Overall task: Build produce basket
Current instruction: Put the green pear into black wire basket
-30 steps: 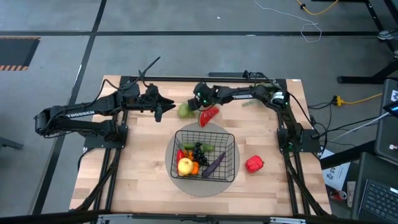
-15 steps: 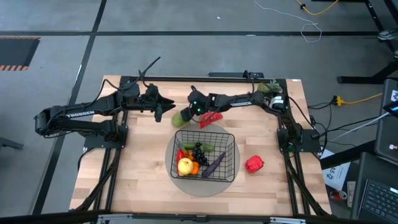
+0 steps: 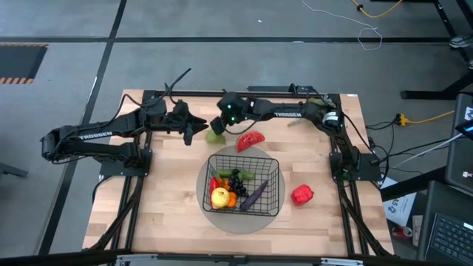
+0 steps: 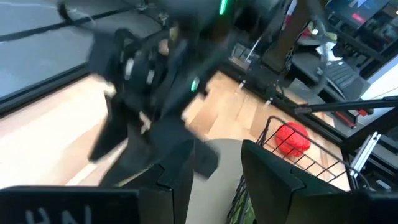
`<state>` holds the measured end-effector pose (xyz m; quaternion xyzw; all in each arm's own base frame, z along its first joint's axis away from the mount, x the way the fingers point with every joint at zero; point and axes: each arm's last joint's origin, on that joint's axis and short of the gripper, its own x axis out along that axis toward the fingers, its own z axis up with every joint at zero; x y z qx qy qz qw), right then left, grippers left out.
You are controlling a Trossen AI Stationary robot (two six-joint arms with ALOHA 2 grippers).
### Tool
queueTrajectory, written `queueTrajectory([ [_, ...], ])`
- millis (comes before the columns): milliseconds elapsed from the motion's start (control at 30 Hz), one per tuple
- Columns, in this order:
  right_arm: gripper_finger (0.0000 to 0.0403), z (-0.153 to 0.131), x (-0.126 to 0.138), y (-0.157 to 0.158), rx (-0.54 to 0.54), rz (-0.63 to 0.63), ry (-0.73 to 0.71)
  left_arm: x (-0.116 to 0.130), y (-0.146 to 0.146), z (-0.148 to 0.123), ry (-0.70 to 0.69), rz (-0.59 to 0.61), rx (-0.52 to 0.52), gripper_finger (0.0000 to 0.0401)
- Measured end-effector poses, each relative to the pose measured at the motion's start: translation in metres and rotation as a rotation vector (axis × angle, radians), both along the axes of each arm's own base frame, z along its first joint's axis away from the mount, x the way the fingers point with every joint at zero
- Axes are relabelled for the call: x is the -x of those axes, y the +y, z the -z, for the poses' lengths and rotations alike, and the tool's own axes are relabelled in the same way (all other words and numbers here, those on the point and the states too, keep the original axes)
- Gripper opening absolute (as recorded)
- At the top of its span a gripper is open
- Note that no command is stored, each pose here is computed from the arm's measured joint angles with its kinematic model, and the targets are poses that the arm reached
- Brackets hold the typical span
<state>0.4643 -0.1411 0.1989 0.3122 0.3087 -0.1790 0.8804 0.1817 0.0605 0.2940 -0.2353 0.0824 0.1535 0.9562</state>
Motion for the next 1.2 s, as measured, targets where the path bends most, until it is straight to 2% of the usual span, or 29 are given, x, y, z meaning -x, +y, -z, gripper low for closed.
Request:
queueTrajectory([
  [133,0.0220,-0.017,0.001,-0.001,0.130,-0.143,0.093,0.001,0.000,0.003,0.033,-0.001,0.018,0.0128],
  [233,0.0220,-0.017,0.005,0.001,0.210,-0.230,0.183,0.001,-0.002,0.005,0.048,0.008,0.023,0.0128],
  [333,0.0220,-0.004,0.013,0.005,0.150,-0.223,0.278,0.000,-0.005,0.005,0.050,0.022,0.023,0.0128],
  [467,0.0220,0.012,0.018,0.018,0.096,-0.212,0.333,-0.001,-0.007,0.005,0.052,0.036,0.023,0.0128],
  [567,0.0220,0.014,0.014,0.030,0.097,-0.238,0.327,-0.001,-0.008,0.005,0.052,0.037,0.023,0.0128],
  [833,0.0220,0.015,0.008,0.056,0.179,-0.426,0.299,-0.001,-0.007,0.005,0.056,0.018,0.010,0.0128],
  [1067,0.0220,0.019,0.004,0.057,0.197,-0.428,0.278,-0.001,-0.007,0.005,0.055,0.017,0.011,0.0128],
  [1200,0.0220,0.031,-0.002,0.057,0.199,-0.430,0.271,-0.001,-0.007,0.005,0.052,0.015,0.021,0.0128],
])
